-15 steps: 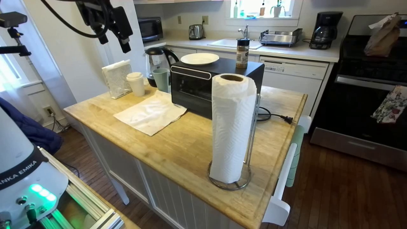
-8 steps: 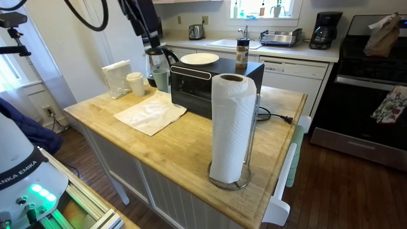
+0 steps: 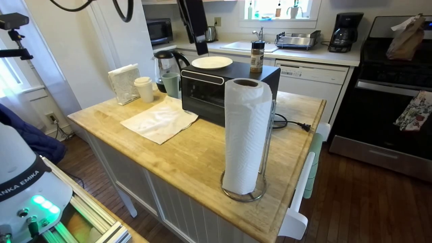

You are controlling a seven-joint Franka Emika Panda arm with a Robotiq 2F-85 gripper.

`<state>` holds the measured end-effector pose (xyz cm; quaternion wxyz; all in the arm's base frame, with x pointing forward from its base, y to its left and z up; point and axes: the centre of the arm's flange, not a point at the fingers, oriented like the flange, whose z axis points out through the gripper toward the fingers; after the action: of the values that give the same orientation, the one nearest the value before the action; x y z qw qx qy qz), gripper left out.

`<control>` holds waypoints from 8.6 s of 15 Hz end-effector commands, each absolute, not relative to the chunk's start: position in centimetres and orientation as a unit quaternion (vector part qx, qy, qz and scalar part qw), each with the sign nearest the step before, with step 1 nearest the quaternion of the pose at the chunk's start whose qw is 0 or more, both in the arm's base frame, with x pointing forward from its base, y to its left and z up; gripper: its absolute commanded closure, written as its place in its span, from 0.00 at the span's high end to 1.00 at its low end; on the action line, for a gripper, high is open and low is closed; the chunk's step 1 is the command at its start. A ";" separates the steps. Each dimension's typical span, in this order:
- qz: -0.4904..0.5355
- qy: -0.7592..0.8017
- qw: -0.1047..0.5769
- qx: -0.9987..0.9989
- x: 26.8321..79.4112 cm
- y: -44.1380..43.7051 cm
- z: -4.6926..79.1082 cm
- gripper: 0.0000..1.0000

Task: Remove the kitchen tissue from the tissue stand and put it on the table

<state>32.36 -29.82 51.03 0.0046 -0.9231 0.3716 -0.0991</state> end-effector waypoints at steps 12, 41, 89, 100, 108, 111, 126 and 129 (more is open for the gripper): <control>-0.070 0.522 0.001 -0.850 32.8 -37.7 48.9 1.00; -0.050 0.548 -0.017 -0.835 36.3 -41.9 47.1 1.00; -0.102 0.559 0.020 -0.823 31.6 -41.7 57.8 0.01; -0.176 0.557 0.026 -0.811 28.1 -39.8 67.6 0.01; -0.241 0.536 0.037 -0.808 25.4 -36.7 74.0 0.01; -0.253 0.526 0.037 -0.811 25.5 -35.6 75.1 0.01; -0.140 0.424 0.079 -0.891 29.1 -30.2 70.2 0.01; -0.104 0.413 0.065 -0.902 31.4 -29.5 66.5 0.01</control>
<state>29.55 -30.07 69.63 0.0841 -0.8917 0.4257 -0.1284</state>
